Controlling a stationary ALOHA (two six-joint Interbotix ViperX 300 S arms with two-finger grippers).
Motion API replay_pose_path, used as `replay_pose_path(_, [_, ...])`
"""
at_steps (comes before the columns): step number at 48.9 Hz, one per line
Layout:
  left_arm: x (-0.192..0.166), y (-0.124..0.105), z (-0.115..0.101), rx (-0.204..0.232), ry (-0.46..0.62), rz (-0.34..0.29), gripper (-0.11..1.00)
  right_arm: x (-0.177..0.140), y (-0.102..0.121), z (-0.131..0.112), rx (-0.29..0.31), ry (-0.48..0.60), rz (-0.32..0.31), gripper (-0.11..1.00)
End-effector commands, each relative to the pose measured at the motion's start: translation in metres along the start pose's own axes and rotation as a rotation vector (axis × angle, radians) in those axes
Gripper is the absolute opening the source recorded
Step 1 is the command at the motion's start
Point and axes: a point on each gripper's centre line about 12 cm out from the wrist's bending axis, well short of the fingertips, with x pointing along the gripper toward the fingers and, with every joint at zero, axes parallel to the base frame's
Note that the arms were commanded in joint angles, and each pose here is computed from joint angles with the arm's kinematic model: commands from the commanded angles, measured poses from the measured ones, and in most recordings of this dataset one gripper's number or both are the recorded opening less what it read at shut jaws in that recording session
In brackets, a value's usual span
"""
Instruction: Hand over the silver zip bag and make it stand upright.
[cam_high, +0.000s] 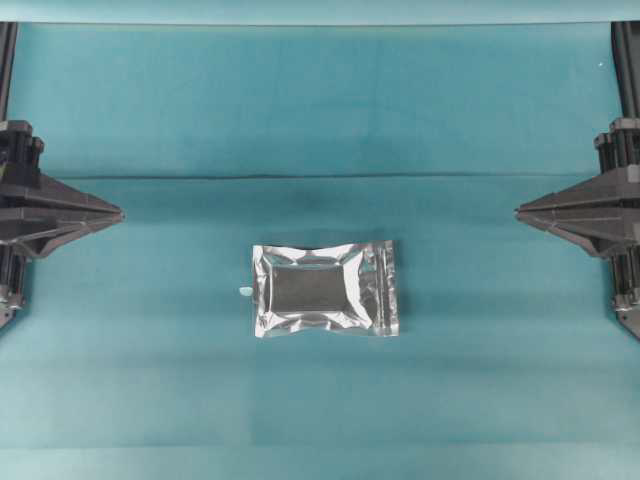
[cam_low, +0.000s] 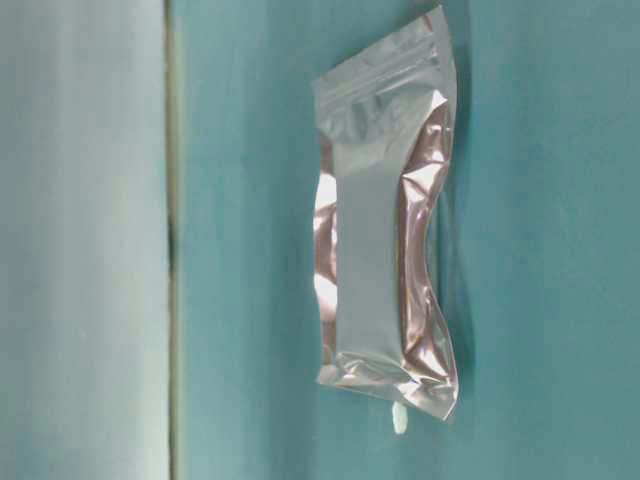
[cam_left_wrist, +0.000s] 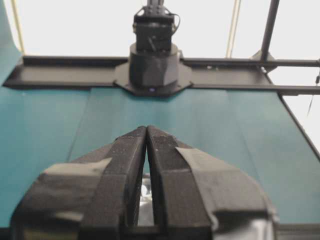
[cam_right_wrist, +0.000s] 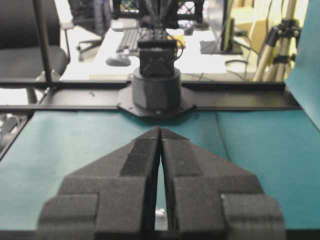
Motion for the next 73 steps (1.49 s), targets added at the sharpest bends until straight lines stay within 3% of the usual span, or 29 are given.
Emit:
replay_pose_path(1, [0.006,-0.005,0.014,-0.002,-0.021,-0.024,0.14,0.002,0.002,0.002,0.025,0.000,0.007,0.09])
replay_pose_path(3, [0.007,-0.005,0.017,-0.003,-0.017,-0.025,0.12,0.003,0.001,-0.001,0.068,0.019,-0.002,0.09])
replay_pose_path(7, [0.010,-0.005,0.022,0.008,0.006,-0.027,0.02,0.004,-0.003,-0.008,0.226,0.078,-0.035,0.04])
replay_pose_path(13, [0.016,-0.005,0.025,0.015,0.040,-0.026,0.01,0.003,-0.002,-0.020,0.408,0.170,-0.059,0.01])
replay_pose_path(25, [0.026,-0.005,0.016,0.014,0.101,-0.026,0.01,0.005,0.000,-0.044,0.654,0.328,-0.114,0.01])
replay_pose_path(33, [0.028,-0.005,0.014,0.013,0.110,-0.023,0.01,0.014,-0.007,-0.071,0.877,0.417,-0.238,0.02])
replay_pose_path(37, [0.028,-0.005,0.015,0.014,0.109,-0.023,0.01,0.019,-0.008,-0.085,0.960,0.466,-0.290,0.02])
replay_pose_path(42, [0.027,-0.005,0.015,0.014,0.107,-0.023,0.01,0.026,-0.007,-0.103,1.031,0.523,-0.348,0.05])
replay_pose_path(47, [0.027,-0.005,0.016,0.014,0.106,-0.023,0.01,0.032,-0.009,-0.116,1.090,0.542,-0.398,0.16])
replay_pose_path(55, [0.028,-0.004,0.014,0.016,0.112,-0.022,0.01,0.040,-0.011,-0.136,1.188,0.548,-0.472,0.60])
replay_pose_path(59, [0.028,-0.005,0.014,0.014,0.113,-0.024,0.01,0.044,-0.010,-0.145,1.210,0.545,-0.489,0.81])
replay_pose_path(62, [0.028,-0.005,0.014,0.014,0.112,-0.024,0.01,0.049,-0.009,-0.151,1.214,0.535,-0.491,0.91])
replay_pose_path(73, [0.028,-0.005,0.013,0.014,0.115,-0.024,0.00,0.066,-0.011,-0.175,1.254,0.525,-0.541,0.91])
